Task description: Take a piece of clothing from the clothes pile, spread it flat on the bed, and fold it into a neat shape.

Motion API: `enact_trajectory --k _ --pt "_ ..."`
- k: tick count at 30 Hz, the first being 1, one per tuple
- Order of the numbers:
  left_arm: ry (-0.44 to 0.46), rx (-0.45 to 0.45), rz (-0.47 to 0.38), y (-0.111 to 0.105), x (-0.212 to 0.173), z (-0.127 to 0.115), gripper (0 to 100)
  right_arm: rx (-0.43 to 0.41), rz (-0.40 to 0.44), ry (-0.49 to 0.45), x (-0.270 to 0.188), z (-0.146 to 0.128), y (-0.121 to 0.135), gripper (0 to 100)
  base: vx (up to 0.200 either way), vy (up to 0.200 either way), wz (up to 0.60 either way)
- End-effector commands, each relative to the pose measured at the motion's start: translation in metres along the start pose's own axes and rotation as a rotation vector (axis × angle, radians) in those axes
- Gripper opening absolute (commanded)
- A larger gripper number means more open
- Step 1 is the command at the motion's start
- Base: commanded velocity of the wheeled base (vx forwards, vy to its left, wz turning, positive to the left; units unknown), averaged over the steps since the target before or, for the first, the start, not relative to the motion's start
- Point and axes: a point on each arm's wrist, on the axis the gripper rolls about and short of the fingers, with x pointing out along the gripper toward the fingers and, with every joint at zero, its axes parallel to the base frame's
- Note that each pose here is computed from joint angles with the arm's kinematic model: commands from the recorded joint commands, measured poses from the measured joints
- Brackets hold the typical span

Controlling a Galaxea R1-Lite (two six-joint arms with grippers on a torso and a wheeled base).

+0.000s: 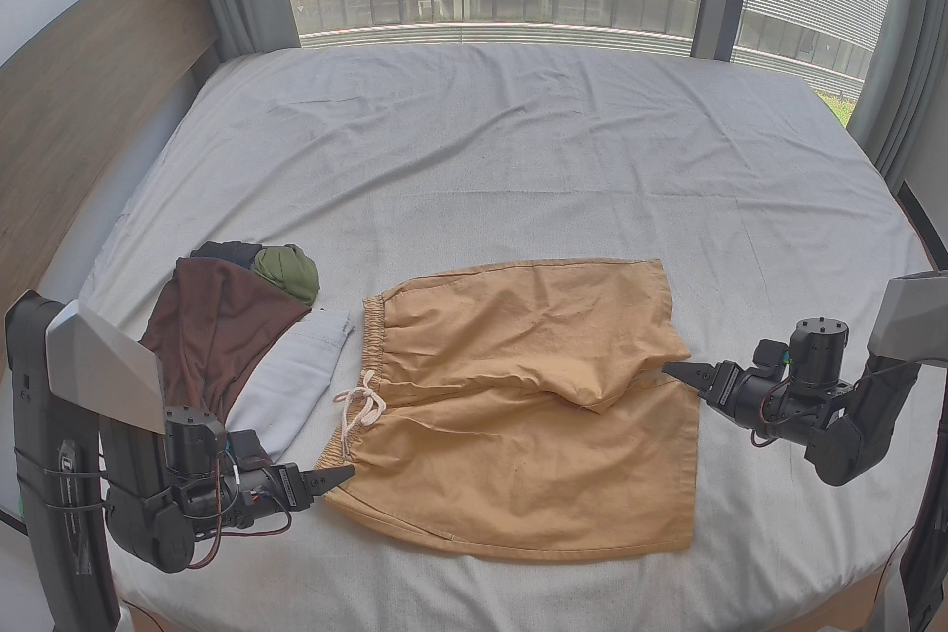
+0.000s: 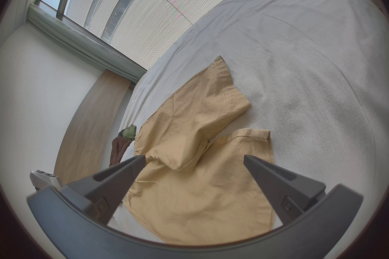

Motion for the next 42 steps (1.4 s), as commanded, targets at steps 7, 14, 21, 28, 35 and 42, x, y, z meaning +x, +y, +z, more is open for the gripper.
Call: enact_trajectory --k 7,14,21,28,35,42 --pt "0.037 -0.012 0.002 -0.001 -0.004 -0.008 100 -0.001 -0.001 0.004 0.0 -0.001 0.0 100 0.0 0.0 0.0" --pt "0.031 -0.008 0.006 0.002 0.002 -0.007 0 0.002 -0.004 0.009 -0.001 -0.002 0.0 100 0.0 0.0 0.0" --pt "0.036 -0.004 0.008 0.003 0.005 -0.009 0 -0.034 -0.019 0.016 -0.004 -0.004 -0.004 100 0.0 0.0 0.0" --pt "0.036 0.001 0.008 0.004 0.005 -0.009 0 -0.11 -0.062 0.104 -0.016 -0.023 -0.009 100 0.0 0.0 0.0" --pt "0.034 0.007 0.002 0.004 0.006 -0.008 0 -0.186 -0.14 0.32 -0.032 -0.057 -0.018 100 0.0 0.0 0.0" --pt "0.036 0.007 0.003 0.004 0.007 -0.009 0 -0.207 -0.167 0.447 -0.044 -0.077 -0.02 100 0.0 0.0 0.0"
